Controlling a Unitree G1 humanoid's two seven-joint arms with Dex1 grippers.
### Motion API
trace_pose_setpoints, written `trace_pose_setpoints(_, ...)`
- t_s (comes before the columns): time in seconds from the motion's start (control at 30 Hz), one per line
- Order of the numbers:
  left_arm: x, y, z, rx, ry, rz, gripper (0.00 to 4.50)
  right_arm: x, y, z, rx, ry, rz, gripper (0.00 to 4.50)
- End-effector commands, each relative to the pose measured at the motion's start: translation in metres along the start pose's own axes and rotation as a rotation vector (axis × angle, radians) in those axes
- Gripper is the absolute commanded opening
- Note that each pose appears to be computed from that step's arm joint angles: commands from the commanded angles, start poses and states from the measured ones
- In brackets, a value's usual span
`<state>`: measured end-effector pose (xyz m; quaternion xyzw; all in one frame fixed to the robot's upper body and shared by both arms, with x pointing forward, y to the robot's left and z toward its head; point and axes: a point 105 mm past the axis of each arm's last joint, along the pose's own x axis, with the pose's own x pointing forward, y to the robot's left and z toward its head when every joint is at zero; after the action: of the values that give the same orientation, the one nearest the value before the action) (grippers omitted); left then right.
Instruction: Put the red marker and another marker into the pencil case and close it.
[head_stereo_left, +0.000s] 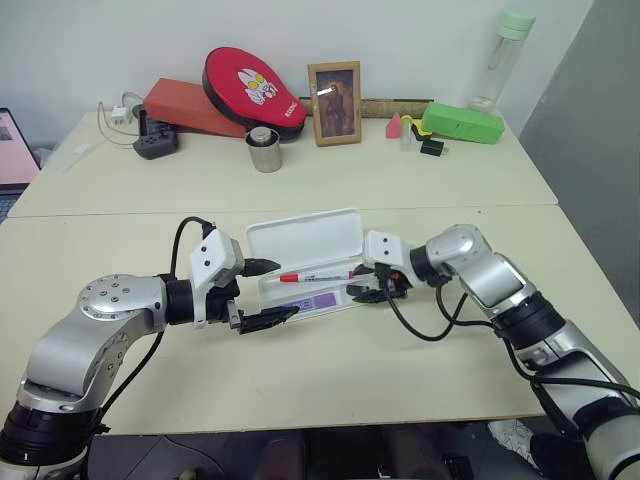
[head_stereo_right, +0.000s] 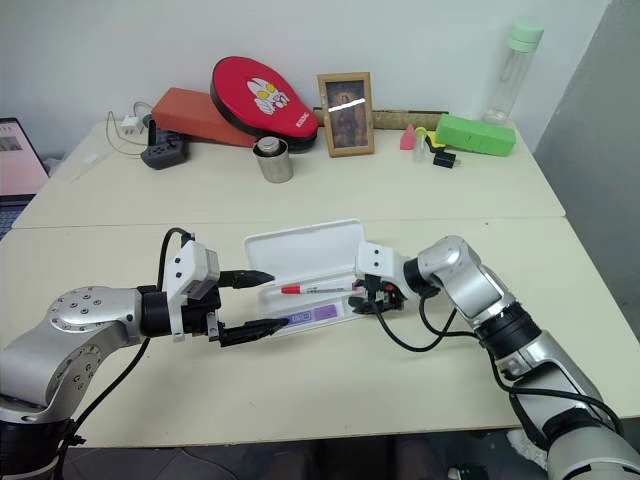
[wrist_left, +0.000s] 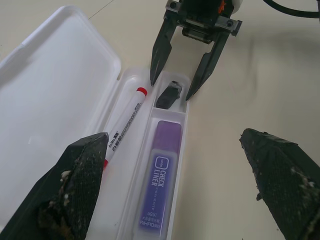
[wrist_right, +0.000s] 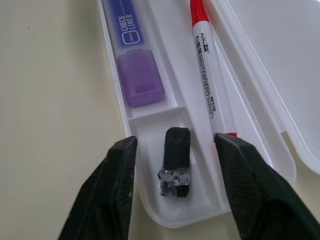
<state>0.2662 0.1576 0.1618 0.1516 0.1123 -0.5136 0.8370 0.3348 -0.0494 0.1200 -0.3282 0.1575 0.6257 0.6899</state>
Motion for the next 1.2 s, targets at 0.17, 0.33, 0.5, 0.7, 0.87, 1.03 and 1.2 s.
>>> trace_pose_setpoints(0.17, -0.004, 0.000, 0.010, 0.033, -0.024, 0.010, 4.50, -0.015, -0.008, 0.028, -0.037, -0.106, -0.024, 4.49)
trace_pose_setpoints(0.33, -0.019, 0.008, 0.007, 0.009, -0.029, 0.087, 4.50, -0.040, -0.016, 0.067, 0.010, -0.309, -0.009, 4.49)
trace_pose_setpoints(0.5, -0.034, 0.012, 0.018, -0.025, -0.111, 0.162, 4.50, -0.055, -0.044, 0.093, -0.002, -0.375, -0.080, 4.49)
trace_pose_setpoints(0.7, -0.054, 0.014, 0.027, -0.041, -0.169, 0.246, 4.50, -0.040, -0.093, 0.101, 0.016, -0.313, -0.232, 4.49)
trace_pose_setpoints(0.87, -0.067, 0.017, 0.034, -0.036, -0.198, 0.309, 4.50, -0.028, -0.110, 0.112, 0.003, -0.266, -0.271, 3.65)
trace_pose_setpoints(1.03, -0.072, 0.016, 0.043, -0.034, -0.247, 0.328, 4.50, -0.017, -0.115, 0.116, -0.028, -0.208, -0.287, 2.33)
trace_pose_setpoints(1.2, -0.073, 0.015, 0.048, -0.039, -0.273, 0.336, 4.50, -0.006, -0.116, 0.120, -0.073, -0.149, -0.292, 1.04)
